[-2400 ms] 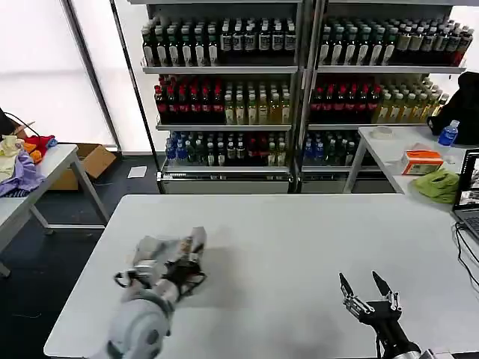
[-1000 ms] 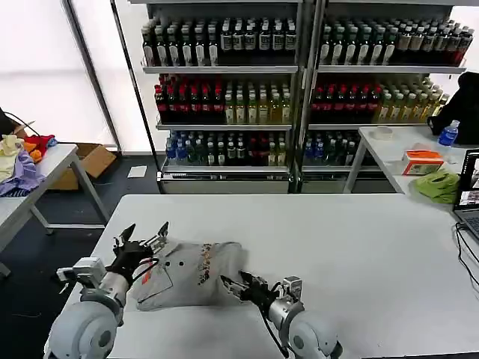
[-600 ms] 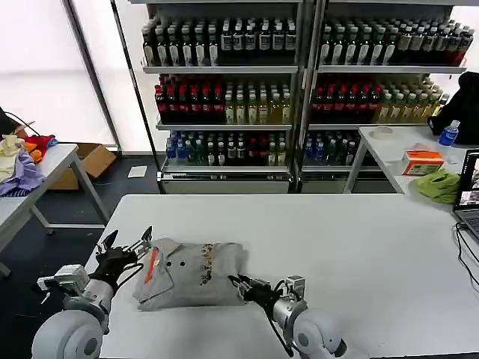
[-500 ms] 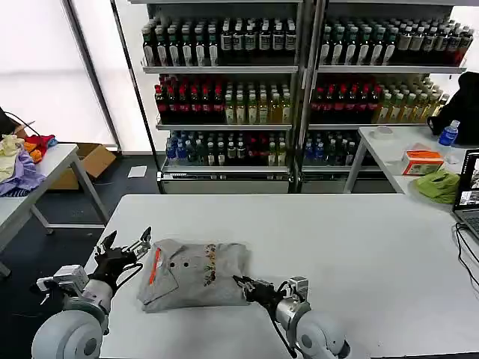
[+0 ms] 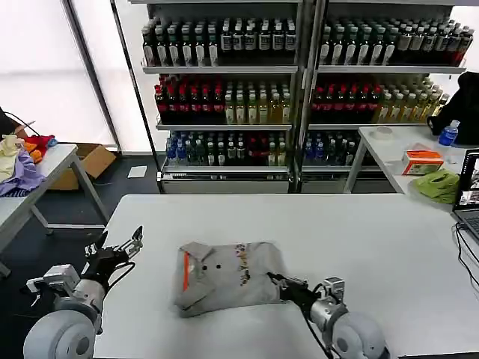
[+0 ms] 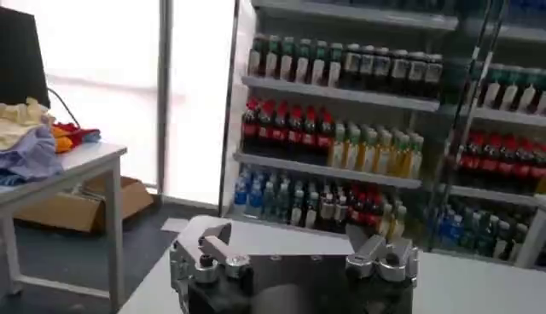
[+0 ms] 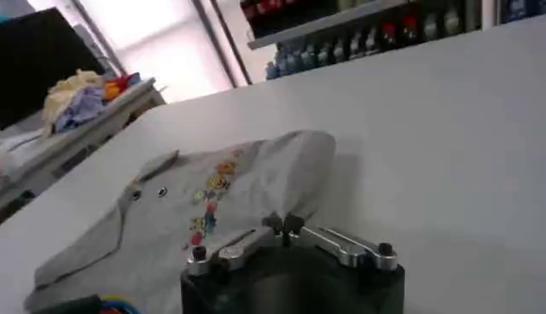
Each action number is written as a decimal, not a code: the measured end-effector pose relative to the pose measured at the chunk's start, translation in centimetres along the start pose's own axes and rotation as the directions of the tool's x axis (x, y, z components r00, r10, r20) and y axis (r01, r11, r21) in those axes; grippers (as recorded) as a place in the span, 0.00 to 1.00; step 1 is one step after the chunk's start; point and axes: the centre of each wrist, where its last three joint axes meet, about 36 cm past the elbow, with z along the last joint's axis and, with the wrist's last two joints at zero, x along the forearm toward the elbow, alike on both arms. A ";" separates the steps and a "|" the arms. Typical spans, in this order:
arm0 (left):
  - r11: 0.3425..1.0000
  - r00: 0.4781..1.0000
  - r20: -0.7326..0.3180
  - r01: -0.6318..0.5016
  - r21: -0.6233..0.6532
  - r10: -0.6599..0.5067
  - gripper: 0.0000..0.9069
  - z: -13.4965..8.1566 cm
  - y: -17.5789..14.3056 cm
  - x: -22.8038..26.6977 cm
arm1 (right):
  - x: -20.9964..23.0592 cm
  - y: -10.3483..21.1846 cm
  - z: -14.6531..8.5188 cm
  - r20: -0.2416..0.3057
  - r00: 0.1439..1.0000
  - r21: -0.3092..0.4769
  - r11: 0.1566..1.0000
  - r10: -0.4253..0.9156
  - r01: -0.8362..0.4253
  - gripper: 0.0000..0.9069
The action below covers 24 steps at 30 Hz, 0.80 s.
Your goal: Fold and organize the clothes.
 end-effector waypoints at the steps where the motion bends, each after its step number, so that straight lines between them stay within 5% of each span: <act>1: 1.000 1.000 -0.001 0.000 0.000 0.000 1.00 0.0 0.0 0.0 | 0.5 -0.4 -0.1 0.003 1.000 0.012 1.000 0.014 -0.014 0.00; 5: 1.000 1.000 -0.004 -0.003 0.006 0.003 1.00 0.1 -0.1 0.2 | 2.2 -1.9 -0.3 0.009 0.997 0.049 0.996 0.071 -0.071 0.00; 6: 1.000 1.000 -0.005 -0.002 0.008 0.002 1.00 0.2 -0.1 0.3 | 2.7 -2.2 -0.3 0.009 0.996 0.057 0.995 0.083 -0.084 0.38; 7: 1.000 1.000 -0.007 -0.002 0.008 0.002 1.00 0.2 -0.1 0.3 | 3.1 -2.6 -0.4 0.012 0.995 0.065 0.993 0.097 -0.098 1.00; 24: 1.000 1.000 -0.018 -0.018 0.020 0.019 1.00 0.6 -0.7 1.4 | 7.0 -2.7 -2.8 0.149 0.964 0.146 0.959 0.222 -0.243 1.00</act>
